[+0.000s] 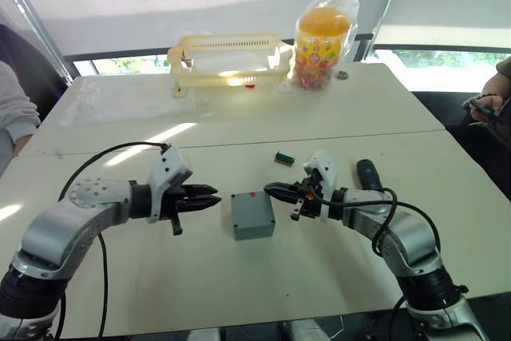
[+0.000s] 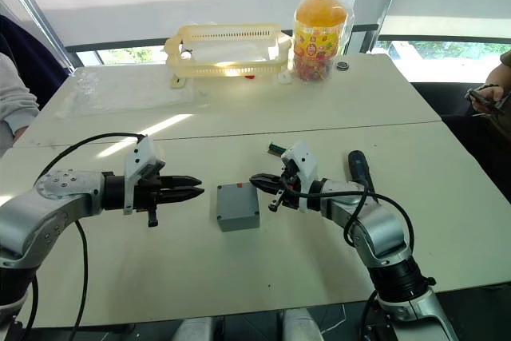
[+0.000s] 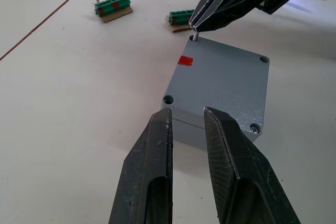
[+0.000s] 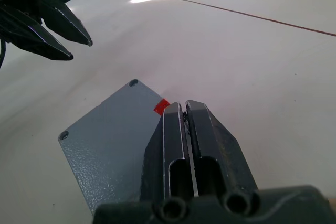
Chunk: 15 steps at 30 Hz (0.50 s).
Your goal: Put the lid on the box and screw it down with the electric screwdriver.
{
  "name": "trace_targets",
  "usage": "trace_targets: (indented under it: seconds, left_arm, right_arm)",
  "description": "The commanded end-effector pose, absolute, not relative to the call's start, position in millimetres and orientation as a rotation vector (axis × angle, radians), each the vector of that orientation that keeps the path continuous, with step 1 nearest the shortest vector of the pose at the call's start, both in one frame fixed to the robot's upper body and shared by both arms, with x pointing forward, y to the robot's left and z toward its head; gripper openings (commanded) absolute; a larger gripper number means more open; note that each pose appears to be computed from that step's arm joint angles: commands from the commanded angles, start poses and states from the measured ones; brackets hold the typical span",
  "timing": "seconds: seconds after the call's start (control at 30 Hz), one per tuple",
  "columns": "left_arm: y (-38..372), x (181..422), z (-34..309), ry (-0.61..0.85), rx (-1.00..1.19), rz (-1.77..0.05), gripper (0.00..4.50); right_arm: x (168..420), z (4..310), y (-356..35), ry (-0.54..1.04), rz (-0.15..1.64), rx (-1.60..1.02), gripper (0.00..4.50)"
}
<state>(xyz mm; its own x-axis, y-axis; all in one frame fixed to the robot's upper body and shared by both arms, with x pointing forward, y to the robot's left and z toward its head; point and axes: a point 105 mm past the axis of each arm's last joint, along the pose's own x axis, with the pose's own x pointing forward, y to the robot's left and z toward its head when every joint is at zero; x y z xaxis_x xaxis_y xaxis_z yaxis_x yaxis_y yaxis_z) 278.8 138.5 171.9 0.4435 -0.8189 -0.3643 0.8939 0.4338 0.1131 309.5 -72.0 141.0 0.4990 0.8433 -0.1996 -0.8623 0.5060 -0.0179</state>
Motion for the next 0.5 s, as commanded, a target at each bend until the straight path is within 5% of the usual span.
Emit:
trace_targets:
  seconds: [0.03,0.27,0.33,0.5]
  left_arm:
    - [137.5,279.9,178.9,0.234,0.330,-1.082,0.94]
    - [136.8,281.3,179.9,0.230,0.332,-1.082,0.94]
    - [136.0,281.5,180.3,0.229,0.332,-1.085,0.94]
    - [134.9,282.6,182.0,0.224,0.333,-1.093,0.94]
  right_arm:
    - [309.3,151.1,-66.9,0.119,1.053,-0.139,0.02]
    - [311.7,149.0,-66.6,0.117,1.046,-0.153,0.28]
    - [311.9,149.5,-66.8,0.112,1.047,-0.160,0.89]
    - [312.1,157.0,-72.0,0.094,1.040,-0.180,3.62]
